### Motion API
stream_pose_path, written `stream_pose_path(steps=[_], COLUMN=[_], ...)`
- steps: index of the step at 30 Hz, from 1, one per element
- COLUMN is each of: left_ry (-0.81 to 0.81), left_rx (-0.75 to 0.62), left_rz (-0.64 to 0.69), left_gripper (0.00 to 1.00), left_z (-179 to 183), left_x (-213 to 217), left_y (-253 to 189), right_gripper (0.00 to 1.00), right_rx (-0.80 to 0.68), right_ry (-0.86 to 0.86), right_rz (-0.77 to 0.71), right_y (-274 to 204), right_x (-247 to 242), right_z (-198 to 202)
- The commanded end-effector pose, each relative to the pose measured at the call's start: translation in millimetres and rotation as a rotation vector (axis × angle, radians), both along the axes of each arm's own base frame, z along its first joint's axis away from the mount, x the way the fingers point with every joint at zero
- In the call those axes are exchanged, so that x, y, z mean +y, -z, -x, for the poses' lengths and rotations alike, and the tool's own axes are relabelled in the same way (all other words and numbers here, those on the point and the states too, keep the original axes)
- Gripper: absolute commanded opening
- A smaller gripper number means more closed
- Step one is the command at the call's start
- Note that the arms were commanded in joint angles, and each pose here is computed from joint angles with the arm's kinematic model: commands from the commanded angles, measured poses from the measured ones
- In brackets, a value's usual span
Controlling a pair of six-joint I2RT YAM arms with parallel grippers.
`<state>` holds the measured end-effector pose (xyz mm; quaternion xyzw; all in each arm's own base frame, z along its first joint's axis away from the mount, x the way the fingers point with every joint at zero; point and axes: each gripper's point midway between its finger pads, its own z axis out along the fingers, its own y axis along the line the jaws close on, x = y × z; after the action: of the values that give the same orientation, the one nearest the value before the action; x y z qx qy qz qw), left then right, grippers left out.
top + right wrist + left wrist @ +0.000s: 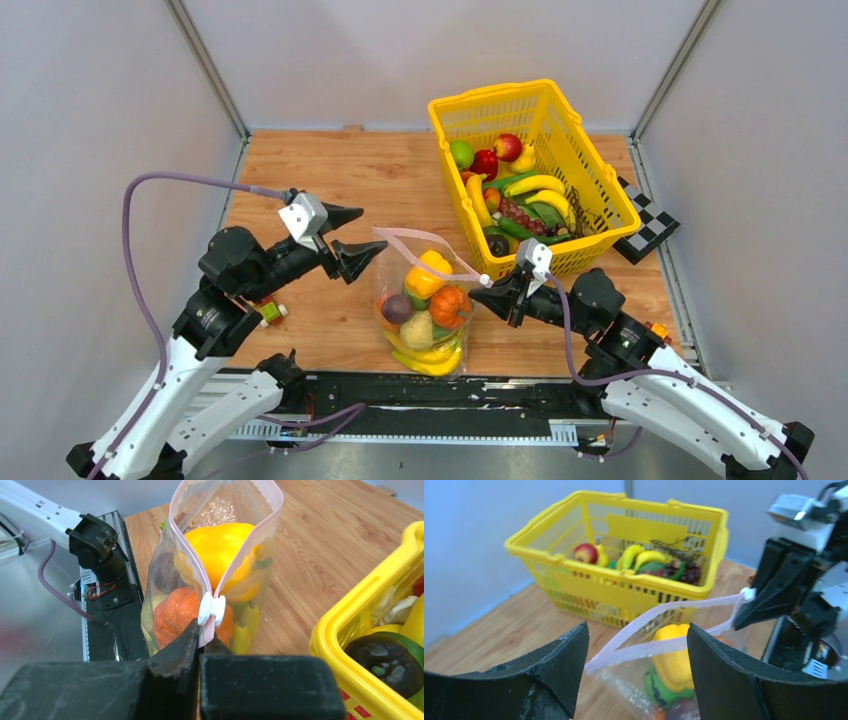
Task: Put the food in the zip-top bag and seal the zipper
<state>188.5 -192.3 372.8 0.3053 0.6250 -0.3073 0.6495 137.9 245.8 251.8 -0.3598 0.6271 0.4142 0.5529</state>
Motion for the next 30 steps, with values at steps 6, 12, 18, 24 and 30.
stream_pose_path(steps=[6, 12, 18, 24, 30], left_ry=[0.533, 0.688, 0.741, 0.786, 0.811], left_rx=[-0.086, -0.096, -0.147, -0.083, -0.036], left_rz=[-0.042, -0.209, -0.272, -0.318, -0.348], left_gripper=[0.81, 0.83, 0.83, 0.78, 0.66], left_z=[31, 41, 48, 49, 54], left_x=[-83, -130, -154, -167, -170], left_y=[-28, 6, 18, 34, 44], right_gripper=[0.0, 0.0, 0.0, 0.0, 0.0], right_rx=[-0.161, -0.178, -0.183, -0.187, -0.194], right_ry=[-0.117, -0.152, -0.169, -0.172, -0.163], right_rz=[-0.016, -0.013, -0.005, -0.003, -0.007], right_y=[-49, -54, -55, -55, -57], right_x=[5, 8, 9, 10, 10], right_z=[14, 18, 20, 19, 18])
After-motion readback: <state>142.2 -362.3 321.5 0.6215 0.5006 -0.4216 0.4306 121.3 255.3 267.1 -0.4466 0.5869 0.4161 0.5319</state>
